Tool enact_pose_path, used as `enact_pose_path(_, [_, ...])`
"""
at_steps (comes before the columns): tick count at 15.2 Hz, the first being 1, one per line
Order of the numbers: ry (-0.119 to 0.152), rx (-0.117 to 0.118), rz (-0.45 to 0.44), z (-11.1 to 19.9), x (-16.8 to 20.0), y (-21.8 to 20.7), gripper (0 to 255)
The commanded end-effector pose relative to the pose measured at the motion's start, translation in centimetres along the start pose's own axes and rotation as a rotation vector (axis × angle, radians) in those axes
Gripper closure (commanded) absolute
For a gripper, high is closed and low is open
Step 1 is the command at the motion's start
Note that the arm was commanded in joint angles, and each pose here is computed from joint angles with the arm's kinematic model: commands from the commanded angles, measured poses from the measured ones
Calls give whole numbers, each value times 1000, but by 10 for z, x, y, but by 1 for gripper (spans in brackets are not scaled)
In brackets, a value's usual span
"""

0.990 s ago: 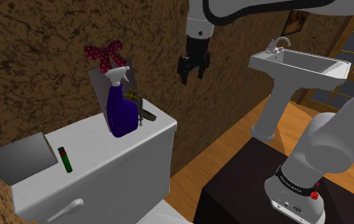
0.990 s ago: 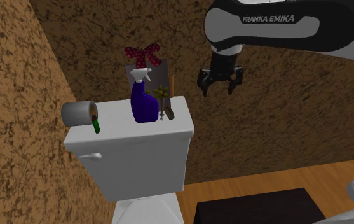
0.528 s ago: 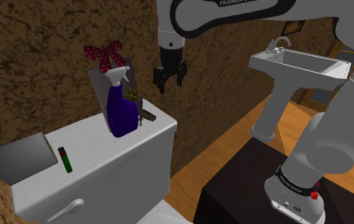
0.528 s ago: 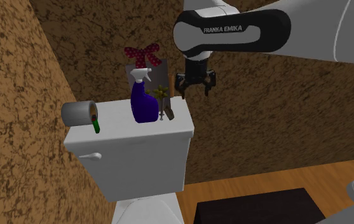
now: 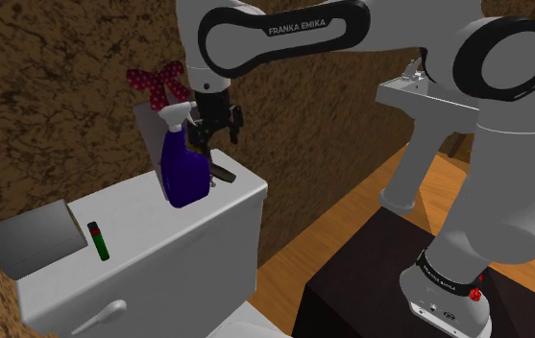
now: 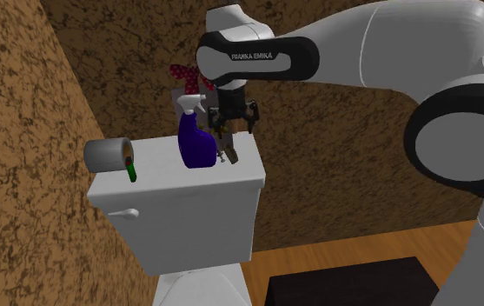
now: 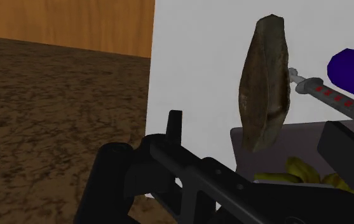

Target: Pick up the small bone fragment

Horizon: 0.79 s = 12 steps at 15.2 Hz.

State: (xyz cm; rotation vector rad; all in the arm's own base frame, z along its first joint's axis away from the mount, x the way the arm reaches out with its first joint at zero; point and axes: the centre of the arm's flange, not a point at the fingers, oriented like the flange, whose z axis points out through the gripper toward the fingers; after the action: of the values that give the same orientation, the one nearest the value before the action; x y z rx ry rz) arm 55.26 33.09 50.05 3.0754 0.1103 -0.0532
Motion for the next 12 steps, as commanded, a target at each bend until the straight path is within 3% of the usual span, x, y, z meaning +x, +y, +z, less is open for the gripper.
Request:
enact_pose_path(1, [-10,-8,-9,13,17,-21,0])
enact_pose_path(11, [-10,-8,-10,53,19,-25,0])
enact_pose_path(12, [-10,-8,-10,53,19,-25,255])
